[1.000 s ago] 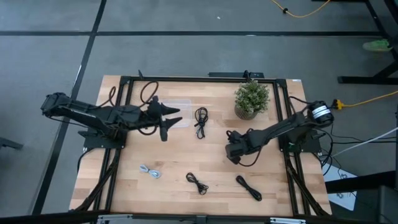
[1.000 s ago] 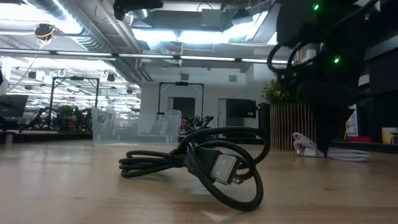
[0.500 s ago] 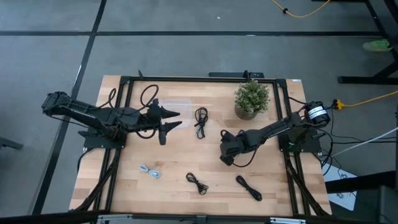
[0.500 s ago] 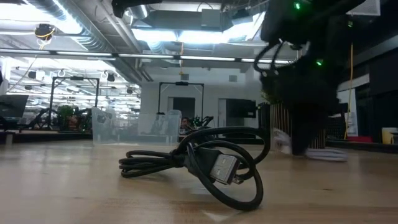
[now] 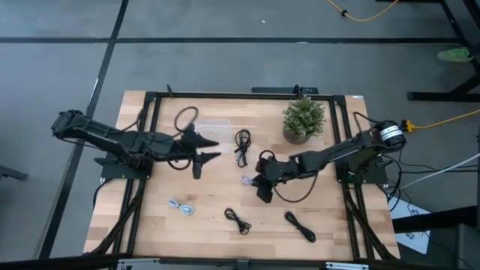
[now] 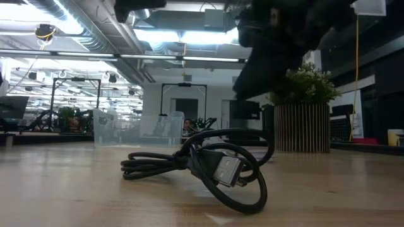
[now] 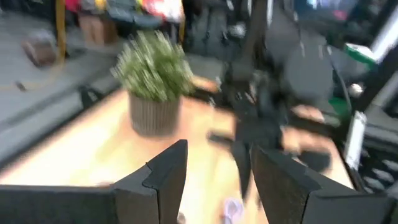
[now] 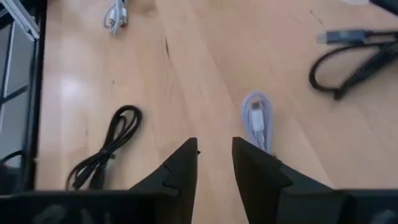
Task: Pick and place USB-C Cables
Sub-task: Put the purple USB cable into the transparent bin
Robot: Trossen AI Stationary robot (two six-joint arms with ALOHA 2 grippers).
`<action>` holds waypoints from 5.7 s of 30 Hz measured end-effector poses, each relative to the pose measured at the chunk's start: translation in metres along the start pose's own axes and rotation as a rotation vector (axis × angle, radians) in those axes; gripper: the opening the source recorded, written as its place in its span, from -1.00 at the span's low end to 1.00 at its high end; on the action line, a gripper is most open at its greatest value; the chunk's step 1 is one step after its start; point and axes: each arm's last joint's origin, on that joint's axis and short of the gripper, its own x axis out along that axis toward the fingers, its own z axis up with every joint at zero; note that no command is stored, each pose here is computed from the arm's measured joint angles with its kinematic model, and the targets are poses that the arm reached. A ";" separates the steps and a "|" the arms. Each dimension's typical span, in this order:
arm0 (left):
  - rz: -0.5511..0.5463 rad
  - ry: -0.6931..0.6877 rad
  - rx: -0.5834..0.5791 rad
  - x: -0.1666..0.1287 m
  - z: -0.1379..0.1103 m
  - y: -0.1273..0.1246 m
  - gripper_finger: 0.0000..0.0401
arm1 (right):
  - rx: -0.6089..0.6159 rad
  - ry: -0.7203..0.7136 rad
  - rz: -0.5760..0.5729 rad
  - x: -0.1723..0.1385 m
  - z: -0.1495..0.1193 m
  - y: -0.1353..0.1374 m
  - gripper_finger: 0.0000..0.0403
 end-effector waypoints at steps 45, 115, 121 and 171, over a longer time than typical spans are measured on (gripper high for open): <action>-0.124 0.680 0.395 0.187 -0.118 -0.041 -0.14 | 0.172 0.311 -0.395 -0.059 -0.068 0.011 -0.47; 0.127 1.106 0.733 0.150 -0.062 -0.047 -0.95 | 0.153 0.267 -0.396 -0.059 -0.068 0.014 -0.47; 0.221 1.179 0.729 0.127 -0.022 -0.018 -0.96 | 0.156 0.251 -0.388 -0.058 -0.067 0.015 -0.47; 0.306 1.050 0.423 0.089 -0.067 0.147 -0.62 | 0.165 0.235 -0.364 -0.057 -0.066 0.017 -0.47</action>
